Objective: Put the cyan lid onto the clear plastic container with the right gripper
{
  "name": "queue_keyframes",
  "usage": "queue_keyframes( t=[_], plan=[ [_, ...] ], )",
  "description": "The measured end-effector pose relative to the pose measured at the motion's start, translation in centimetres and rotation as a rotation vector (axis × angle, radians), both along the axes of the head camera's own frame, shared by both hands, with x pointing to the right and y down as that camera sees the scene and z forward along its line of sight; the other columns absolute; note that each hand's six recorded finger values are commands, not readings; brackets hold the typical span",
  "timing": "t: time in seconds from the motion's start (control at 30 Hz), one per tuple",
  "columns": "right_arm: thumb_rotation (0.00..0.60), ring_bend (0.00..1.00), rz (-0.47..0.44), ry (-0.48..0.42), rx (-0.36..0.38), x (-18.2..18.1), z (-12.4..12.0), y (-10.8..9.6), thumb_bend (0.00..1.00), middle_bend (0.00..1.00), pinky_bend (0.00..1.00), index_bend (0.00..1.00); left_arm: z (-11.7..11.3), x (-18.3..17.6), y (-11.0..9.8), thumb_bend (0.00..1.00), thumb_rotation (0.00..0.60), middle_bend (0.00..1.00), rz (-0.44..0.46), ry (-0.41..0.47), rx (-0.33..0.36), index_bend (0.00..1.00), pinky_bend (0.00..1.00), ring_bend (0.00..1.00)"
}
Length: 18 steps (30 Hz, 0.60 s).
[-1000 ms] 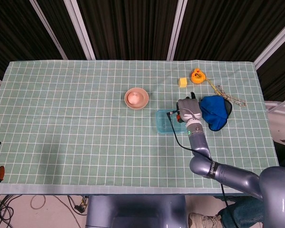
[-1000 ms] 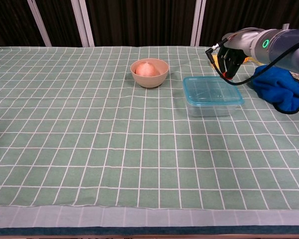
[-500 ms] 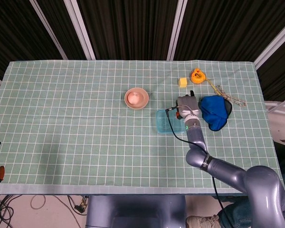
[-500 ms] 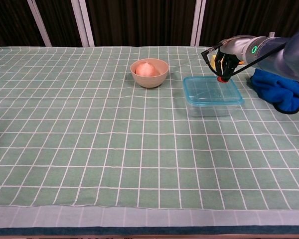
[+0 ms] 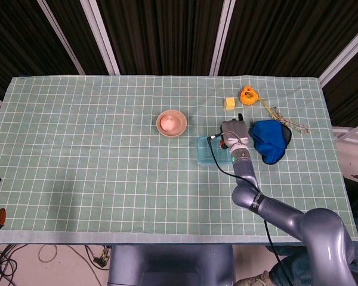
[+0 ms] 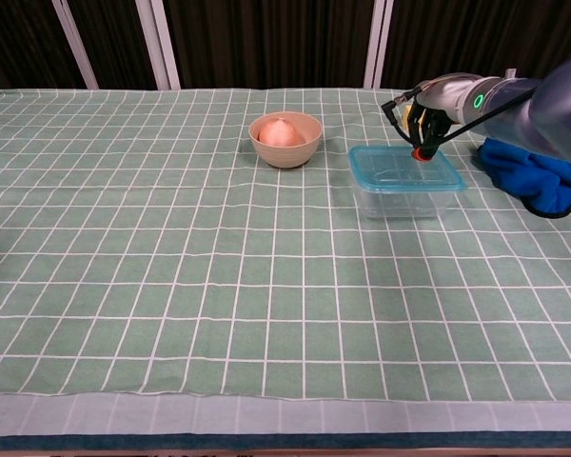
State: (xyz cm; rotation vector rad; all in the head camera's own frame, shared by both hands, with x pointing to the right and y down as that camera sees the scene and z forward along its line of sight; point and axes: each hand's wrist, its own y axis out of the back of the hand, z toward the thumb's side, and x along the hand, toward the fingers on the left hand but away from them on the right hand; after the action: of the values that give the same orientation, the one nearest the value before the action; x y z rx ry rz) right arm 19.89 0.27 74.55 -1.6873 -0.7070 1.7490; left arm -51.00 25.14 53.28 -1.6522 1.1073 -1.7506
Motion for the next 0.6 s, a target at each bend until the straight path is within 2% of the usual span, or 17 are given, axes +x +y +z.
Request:
queue_keyframes(
  t=[0.6],
  plan=[
    [0.6, 0.27, 0.018, 0.006, -0.024, 0.86, 0.53, 0.22, 0.65, 0.62, 0.01, 0.75, -0.05, 0.03, 0.0, 0.52, 0.6, 0.0, 0.004, 0.002, 0.004, 0.08, 0.0, 0.0]
  ],
)
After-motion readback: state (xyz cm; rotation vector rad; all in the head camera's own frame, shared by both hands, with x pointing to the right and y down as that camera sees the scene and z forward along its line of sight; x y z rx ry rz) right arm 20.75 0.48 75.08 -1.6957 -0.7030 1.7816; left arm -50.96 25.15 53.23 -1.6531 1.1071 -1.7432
